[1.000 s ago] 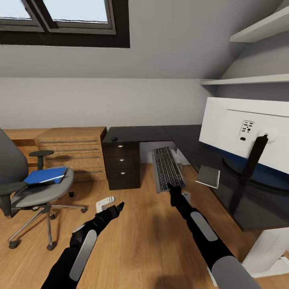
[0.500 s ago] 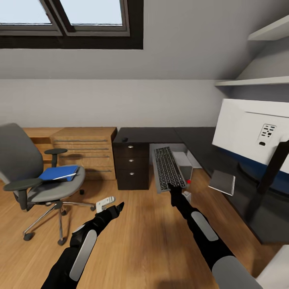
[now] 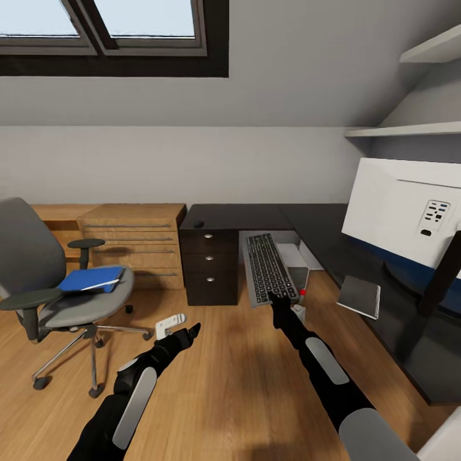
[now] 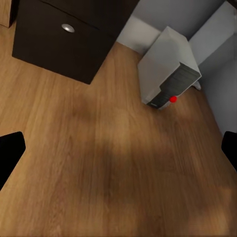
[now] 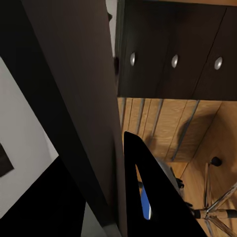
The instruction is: In the bedroom, organize the workspace by keeping the computer under the desk, ensuring the monitor is on the desk, placing the keyboard on the desk next to the monitor, placing the mouse on the desk next to the keyboard, moving the folder from the swivel chair onto the desk next to the mouse, stacking the notebook on top of the folder with the pen on top of the notebook, and positioning the swivel chair next to the desk.
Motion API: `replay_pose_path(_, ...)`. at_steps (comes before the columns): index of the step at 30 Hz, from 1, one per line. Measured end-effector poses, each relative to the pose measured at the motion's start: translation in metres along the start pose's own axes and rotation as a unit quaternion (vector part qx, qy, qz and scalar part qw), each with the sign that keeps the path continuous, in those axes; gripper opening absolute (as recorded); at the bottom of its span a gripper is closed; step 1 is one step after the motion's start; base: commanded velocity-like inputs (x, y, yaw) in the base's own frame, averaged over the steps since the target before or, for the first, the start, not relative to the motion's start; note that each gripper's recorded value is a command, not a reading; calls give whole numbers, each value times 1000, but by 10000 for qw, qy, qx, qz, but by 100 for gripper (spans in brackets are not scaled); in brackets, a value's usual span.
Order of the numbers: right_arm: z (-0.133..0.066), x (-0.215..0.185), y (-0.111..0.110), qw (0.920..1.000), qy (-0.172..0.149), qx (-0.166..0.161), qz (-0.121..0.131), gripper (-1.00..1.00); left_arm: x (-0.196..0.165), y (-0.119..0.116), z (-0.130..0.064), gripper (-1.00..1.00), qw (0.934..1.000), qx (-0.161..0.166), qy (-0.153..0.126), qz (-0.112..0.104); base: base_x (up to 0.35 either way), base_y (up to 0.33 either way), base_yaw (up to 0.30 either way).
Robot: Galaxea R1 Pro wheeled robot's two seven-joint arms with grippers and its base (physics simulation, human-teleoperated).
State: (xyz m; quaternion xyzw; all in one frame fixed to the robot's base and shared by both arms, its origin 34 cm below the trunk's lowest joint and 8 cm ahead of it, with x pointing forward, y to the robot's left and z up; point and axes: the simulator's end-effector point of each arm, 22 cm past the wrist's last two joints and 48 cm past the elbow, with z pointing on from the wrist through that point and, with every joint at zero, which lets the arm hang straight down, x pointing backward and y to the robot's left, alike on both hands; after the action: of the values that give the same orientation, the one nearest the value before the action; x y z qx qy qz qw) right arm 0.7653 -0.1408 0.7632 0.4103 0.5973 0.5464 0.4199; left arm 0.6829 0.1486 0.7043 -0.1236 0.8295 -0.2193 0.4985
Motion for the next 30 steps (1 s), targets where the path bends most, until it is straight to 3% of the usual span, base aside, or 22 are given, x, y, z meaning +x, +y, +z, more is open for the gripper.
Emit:
replay_pose_path(7, 0, 0, 11, 9997, -1, -250, 18, -100, 0, -1, 0, 100, 10000, 7, 4, 7, 0, 0, 0)
replay_pose_path(15, 2, 1, 29, 9996, 5, -282, 25, -100, -14, -9, -4, 100, 10000, 3, -2, 14, 0, 0, 10)
replay_pose_path(27, 4, -1, 50, 9997, 1, -248, 33, -100, -35, -21, -12, 100, 10000, 1, -23, 41, 0, 0, 221)
replay_pose_path(30, 3, -5, 54, 9997, -8, -228, 3, -100, -34, -34, -12, 100, 9999, 89, 37, 135, 0, 0, 31)
